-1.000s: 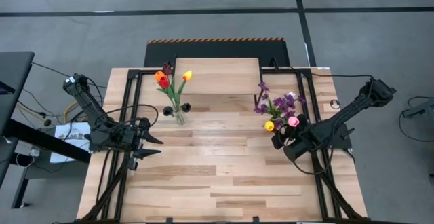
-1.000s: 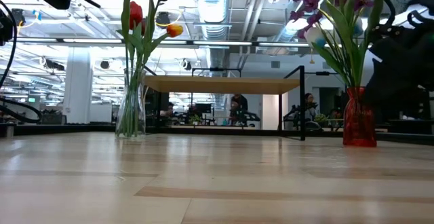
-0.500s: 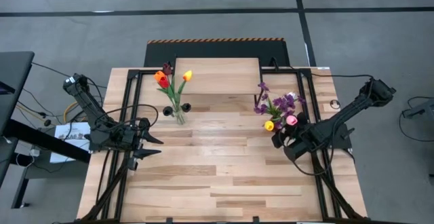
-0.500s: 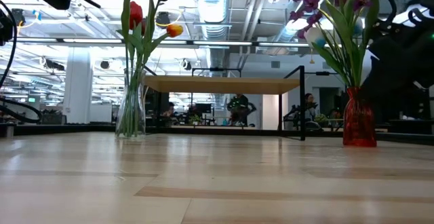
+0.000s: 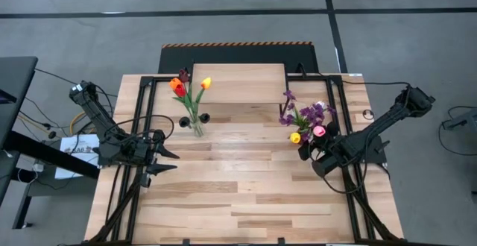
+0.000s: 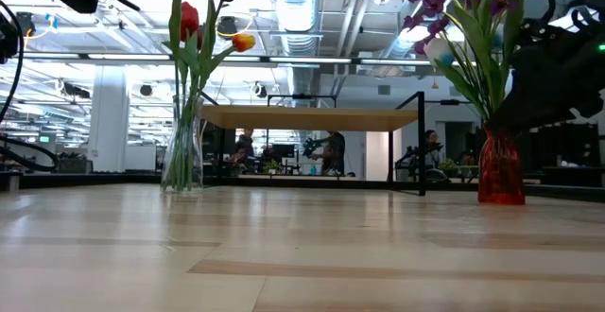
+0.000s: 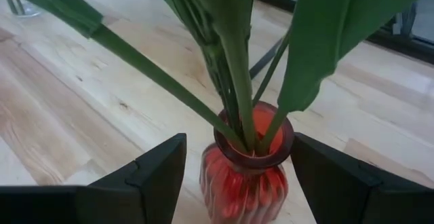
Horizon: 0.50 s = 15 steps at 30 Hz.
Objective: Pick and place flowers into a vace then onto a shelf
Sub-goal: Put the red vase with flower on the shelf
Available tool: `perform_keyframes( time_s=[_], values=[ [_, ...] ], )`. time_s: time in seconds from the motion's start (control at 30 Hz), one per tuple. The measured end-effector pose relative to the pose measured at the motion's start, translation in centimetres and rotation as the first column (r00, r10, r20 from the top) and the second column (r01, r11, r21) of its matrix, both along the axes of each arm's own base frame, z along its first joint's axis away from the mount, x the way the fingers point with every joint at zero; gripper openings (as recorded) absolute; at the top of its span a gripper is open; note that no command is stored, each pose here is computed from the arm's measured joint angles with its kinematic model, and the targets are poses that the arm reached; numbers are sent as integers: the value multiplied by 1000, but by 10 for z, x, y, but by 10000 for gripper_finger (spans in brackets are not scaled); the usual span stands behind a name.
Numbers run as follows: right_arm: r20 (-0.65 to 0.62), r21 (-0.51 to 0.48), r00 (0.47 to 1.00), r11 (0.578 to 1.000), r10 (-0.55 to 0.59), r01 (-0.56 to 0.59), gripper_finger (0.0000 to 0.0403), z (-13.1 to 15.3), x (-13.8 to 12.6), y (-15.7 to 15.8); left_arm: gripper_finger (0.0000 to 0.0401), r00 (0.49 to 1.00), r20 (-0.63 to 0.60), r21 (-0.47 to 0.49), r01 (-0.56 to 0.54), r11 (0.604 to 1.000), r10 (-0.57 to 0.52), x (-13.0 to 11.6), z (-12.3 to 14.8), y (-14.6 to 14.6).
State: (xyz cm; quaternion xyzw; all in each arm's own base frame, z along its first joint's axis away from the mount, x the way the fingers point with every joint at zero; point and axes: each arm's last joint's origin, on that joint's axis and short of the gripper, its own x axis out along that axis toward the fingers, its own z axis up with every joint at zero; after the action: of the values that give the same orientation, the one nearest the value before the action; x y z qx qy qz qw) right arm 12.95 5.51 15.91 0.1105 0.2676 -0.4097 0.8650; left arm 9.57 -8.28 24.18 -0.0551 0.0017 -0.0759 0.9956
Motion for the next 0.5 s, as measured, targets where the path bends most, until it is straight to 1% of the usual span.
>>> perform_keyframes(
  time_s=[0.2, 0.5],
  values=[
    [-7, -6, 1000, 1000, -15, 15, 256, -1, 2, -2, 135, 1000, 0, 0, 1, 1000, -1, 0, 0, 0],
    [-36, -33, 999, 999, 2, -3, 256, 0, 12, -8, 135, 1000, 0, 0, 2, 1000, -2, 0, 0, 0]
  ],
)
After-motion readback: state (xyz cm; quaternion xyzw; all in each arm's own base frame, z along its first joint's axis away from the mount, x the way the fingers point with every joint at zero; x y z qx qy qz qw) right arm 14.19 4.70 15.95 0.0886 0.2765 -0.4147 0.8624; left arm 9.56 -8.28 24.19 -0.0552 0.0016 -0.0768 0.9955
